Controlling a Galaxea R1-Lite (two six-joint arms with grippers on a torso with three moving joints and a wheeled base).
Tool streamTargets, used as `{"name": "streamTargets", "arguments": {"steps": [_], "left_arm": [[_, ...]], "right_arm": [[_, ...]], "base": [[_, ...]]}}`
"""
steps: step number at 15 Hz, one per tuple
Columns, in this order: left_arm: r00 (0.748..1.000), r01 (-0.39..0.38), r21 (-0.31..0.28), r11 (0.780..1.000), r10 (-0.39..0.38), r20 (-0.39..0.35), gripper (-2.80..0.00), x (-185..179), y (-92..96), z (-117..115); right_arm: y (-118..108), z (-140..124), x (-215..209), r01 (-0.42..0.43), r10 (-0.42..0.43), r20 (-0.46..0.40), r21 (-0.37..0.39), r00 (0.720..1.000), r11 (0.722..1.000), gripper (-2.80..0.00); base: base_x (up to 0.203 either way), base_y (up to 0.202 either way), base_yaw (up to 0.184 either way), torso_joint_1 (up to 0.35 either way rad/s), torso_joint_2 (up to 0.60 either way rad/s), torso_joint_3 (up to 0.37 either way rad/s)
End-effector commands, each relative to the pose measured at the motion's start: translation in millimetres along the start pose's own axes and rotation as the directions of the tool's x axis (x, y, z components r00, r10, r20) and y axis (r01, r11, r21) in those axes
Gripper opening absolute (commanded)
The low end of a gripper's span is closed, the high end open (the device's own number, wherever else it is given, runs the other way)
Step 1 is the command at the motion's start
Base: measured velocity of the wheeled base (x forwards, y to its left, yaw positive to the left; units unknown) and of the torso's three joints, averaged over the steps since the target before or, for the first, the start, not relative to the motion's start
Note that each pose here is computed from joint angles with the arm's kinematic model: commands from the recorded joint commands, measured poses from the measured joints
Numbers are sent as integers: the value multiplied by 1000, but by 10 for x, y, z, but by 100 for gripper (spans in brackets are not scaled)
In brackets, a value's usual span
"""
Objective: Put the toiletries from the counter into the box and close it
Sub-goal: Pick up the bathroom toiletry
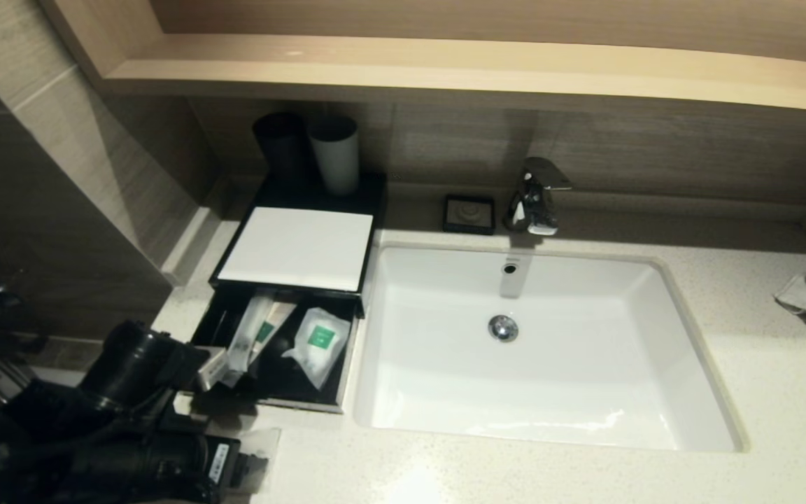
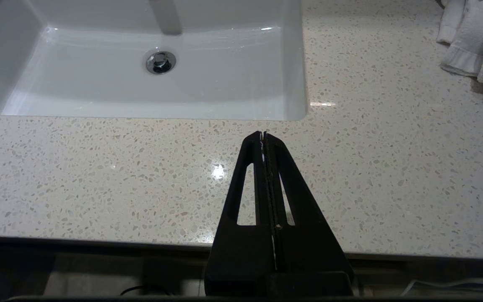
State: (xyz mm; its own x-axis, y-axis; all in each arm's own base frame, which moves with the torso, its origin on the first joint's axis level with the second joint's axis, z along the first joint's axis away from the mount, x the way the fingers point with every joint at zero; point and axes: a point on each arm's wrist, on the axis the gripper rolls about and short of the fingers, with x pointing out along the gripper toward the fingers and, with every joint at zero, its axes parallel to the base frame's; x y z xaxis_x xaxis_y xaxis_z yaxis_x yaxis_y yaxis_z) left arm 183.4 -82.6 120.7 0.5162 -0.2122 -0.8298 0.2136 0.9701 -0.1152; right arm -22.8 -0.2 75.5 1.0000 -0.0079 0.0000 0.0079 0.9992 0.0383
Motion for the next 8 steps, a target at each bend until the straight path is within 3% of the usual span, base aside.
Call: {"name": "streamTargets", "arguments": {"steps": [1,8], "left_arm": [[1000,-3,-2,1000,3,-7,-280,13,2,-5],[1000,1,-4,1000,-1,14,-280,-34,4,-1]], "right_arm": [[0,0,0,0,0,0,0,1000,1000,-280],[0,0,0,0,0,0,0,1000,1000,-280]], "base": [[0,0,0,0,0,0],[0,0,0,0,0,0]]}}
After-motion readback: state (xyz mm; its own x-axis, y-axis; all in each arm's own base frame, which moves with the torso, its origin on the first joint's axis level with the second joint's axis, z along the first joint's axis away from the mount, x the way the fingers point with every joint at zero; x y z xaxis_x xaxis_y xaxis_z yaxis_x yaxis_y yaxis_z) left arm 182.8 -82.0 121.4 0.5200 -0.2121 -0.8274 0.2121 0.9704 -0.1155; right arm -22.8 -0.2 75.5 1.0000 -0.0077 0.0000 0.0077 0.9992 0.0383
